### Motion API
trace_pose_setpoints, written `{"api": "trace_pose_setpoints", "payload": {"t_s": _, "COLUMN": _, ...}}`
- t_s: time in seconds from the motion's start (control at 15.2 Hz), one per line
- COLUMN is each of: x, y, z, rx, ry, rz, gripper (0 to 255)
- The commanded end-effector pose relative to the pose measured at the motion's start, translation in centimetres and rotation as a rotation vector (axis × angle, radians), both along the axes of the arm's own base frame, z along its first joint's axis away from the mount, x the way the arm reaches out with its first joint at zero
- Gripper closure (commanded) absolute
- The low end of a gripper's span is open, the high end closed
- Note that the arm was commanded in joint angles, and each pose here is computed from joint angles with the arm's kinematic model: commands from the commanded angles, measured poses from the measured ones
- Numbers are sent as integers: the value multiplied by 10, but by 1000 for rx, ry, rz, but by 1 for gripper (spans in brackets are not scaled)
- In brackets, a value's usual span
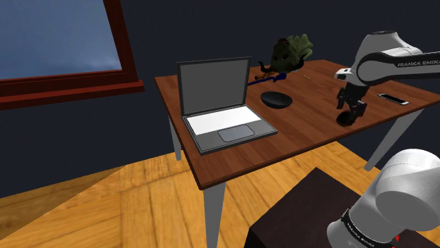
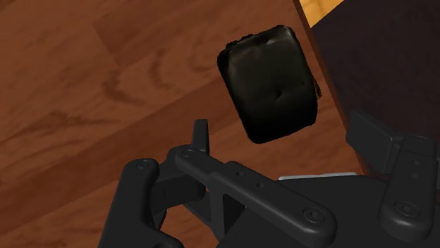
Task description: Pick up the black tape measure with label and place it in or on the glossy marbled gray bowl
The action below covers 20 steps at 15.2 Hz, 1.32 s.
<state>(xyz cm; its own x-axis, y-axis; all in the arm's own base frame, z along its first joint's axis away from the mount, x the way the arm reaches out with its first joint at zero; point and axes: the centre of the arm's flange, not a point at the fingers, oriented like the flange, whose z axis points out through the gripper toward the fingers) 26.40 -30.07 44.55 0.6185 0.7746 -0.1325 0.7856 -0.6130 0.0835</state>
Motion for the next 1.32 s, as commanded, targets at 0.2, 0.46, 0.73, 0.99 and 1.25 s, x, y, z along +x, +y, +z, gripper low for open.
{"api": "trace_pose_setpoints", "payload": {"t_s": 0.2, "x": -1, "y": -5, "z": -23, "rx": 0, "ry": 1, "rz": 2, "gripper": 0}}
{"api": "trace_pose_setpoints", "payload": {"t_s": 0.46, "x": -1, "y": -5, "z": -23, "rx": 0, "ry": 1, "rz": 2, "gripper": 0}}
{"api": "trace_pose_setpoints", "payload": {"t_s": 0.73, "x": -1, "y": -5, "z": -23, "rx": 0, "ry": 1, "rz": 2, "gripper": 255}}
{"api": "trace_pose_setpoints", "payload": {"t_s": 0.99, "x": -1, "y": -5, "z": -23, "rx": 0, "ry": 1, "rz": 2, "gripper": 255}}
{"api": "trace_pose_setpoints", "payload": {"t_s": 1.25, "x": -1, "y": -5, "z": -23, "rx": 0, "ry": 1, "rz": 2, "gripper": 255}}
